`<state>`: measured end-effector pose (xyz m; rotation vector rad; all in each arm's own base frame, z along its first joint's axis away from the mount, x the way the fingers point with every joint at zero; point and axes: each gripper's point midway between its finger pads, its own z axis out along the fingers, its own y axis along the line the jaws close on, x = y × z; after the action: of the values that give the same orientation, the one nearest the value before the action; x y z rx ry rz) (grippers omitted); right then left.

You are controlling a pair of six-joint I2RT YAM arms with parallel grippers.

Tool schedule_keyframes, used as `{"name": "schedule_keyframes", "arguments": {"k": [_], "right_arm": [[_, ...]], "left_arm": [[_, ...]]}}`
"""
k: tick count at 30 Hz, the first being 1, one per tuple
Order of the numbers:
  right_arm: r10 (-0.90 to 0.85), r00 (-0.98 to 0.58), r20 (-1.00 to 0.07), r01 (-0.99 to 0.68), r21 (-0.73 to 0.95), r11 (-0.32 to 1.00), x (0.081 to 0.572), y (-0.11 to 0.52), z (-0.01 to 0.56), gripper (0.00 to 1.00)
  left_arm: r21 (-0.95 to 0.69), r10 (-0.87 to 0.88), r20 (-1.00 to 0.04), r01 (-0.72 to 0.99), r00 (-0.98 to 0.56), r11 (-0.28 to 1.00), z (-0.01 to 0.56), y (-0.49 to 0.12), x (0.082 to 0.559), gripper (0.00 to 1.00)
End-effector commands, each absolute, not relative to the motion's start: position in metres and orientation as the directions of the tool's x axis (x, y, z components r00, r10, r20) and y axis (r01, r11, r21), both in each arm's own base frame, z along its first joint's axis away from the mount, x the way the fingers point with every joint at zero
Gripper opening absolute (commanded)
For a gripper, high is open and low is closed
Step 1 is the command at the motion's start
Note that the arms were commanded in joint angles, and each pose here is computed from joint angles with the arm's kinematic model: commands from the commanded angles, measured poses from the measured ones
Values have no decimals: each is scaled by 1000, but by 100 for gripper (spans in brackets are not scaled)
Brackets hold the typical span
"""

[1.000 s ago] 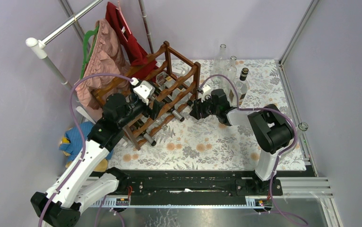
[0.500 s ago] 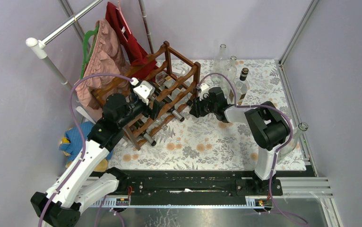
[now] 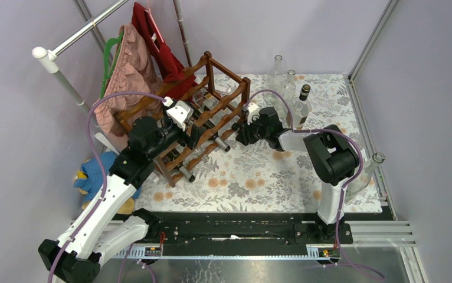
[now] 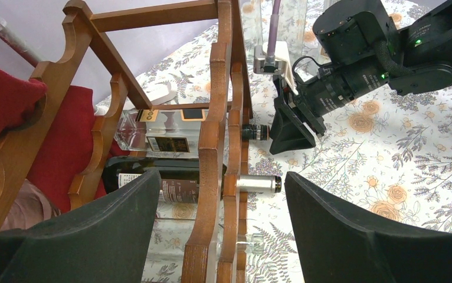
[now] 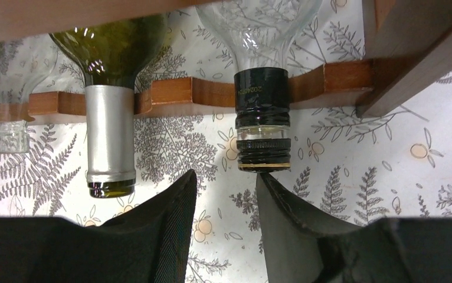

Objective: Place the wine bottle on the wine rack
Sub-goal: Pick up the wine bottle from the center of the board.

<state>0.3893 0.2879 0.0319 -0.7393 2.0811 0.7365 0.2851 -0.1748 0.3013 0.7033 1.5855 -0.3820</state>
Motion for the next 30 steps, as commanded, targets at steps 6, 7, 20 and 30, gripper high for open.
{"name": "schedule_keyframes", "arguments": {"k": [6, 7, 20, 30], "right_arm": [[-149, -369, -918, -752, 201, 628, 428, 312, 73, 48], [-119, -371, -921, -748, 221, 626, 427, 313, 75, 49], [-167, -436, -885, -726, 236, 645, 410, 297, 70, 63], [-360, -400, -843, -792, 120, 599, 379, 270, 83, 65]], "left_arm": [[185, 200, -979, 625, 47, 758, 313, -175, 290, 84], [184, 199, -979, 627, 47, 757, 313, -175, 290, 84], [182, 199, -979, 632, 44, 754, 312, -176, 290, 84], [181, 189, -980, 631, 56, 754, 317, -176, 287, 84]]}}
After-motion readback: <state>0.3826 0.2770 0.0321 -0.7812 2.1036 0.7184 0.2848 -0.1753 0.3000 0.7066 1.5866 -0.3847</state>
